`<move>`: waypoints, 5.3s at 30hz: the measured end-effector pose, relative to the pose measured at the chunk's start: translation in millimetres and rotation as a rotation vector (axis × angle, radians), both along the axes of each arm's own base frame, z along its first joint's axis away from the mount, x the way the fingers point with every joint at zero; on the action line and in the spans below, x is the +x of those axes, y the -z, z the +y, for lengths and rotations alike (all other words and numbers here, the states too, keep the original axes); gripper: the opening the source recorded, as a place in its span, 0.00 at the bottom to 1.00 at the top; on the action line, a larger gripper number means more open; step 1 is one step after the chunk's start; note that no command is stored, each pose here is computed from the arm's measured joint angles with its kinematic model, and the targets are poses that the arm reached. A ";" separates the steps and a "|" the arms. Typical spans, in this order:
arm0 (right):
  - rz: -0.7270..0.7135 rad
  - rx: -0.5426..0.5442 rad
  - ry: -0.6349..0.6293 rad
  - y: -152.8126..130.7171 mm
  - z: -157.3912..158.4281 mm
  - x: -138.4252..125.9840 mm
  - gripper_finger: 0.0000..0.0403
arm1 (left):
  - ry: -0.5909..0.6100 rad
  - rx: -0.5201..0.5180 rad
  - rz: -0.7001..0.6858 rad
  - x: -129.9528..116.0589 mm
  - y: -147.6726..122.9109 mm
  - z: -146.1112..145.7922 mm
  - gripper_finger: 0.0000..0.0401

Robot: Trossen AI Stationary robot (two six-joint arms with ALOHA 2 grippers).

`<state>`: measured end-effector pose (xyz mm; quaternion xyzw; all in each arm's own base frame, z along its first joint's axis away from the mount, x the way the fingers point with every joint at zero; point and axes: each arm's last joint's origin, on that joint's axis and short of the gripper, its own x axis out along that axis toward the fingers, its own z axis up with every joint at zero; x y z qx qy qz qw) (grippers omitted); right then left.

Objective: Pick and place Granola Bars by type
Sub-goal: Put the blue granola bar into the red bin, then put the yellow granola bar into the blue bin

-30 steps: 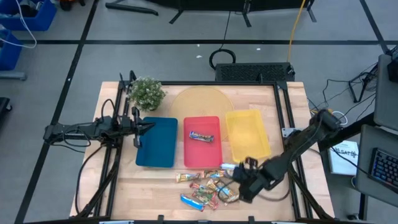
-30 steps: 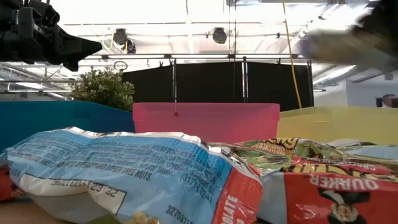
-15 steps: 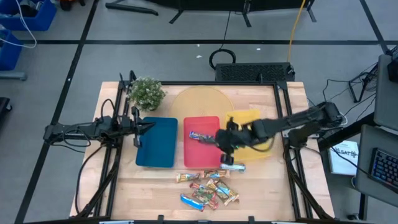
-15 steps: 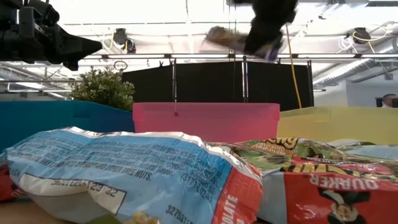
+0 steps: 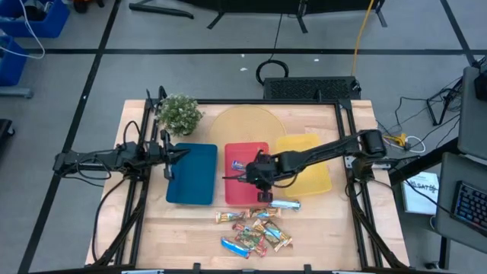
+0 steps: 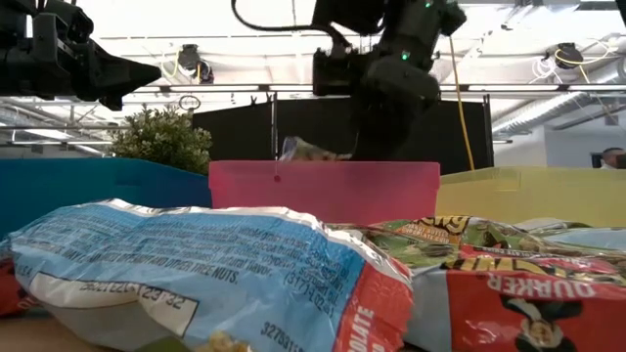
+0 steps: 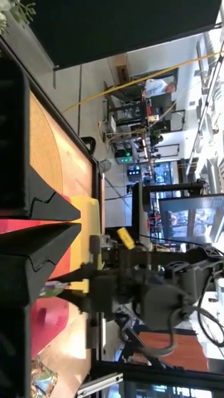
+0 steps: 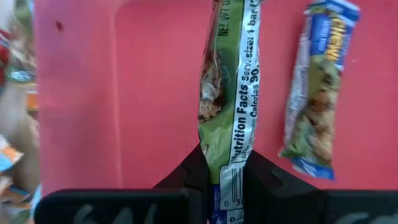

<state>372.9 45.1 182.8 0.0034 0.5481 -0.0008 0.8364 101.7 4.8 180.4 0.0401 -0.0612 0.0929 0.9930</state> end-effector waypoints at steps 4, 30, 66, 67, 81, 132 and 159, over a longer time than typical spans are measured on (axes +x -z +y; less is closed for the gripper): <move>0.025 -0.008 -0.014 11.8 1.6 8.7 0.10 | -0.001 0.006 0.002 0.0 0.0 0.0 0.06; 0.018 -0.003 -0.048 6.3 -2.5 8.7 0.29 | -0.001 0.009 -0.004 -0.1 -0.6 0.0 0.06; -0.883 -0.061 0.054 -72.9 18.0 -205.3 0.01 | -0.003 0.029 -0.056 -0.9 -5.8 0.0 0.06; -0.905 -0.063 0.055 -66.2 15.6 -208.9 0.00 | -0.004 0.034 -0.058 -1.0 -6.1 0.0 0.06; -1.176 -0.248 0.019 -7.9 -5.1 -227.4 0.00 | -0.079 -0.026 -0.067 -1.5 -6.0 2.4 0.06; -1.302 -0.583 0.058 -16.6 -28.8 -233.3 0.00 | 0.148 -0.214 0.316 43.8 -2.3 -25.8 0.06; -1.430 -0.339 0.129 -23.0 -27.2 -235.0 0.00 | 0.278 -0.097 1.040 185.1 -28.2 -151.1 0.22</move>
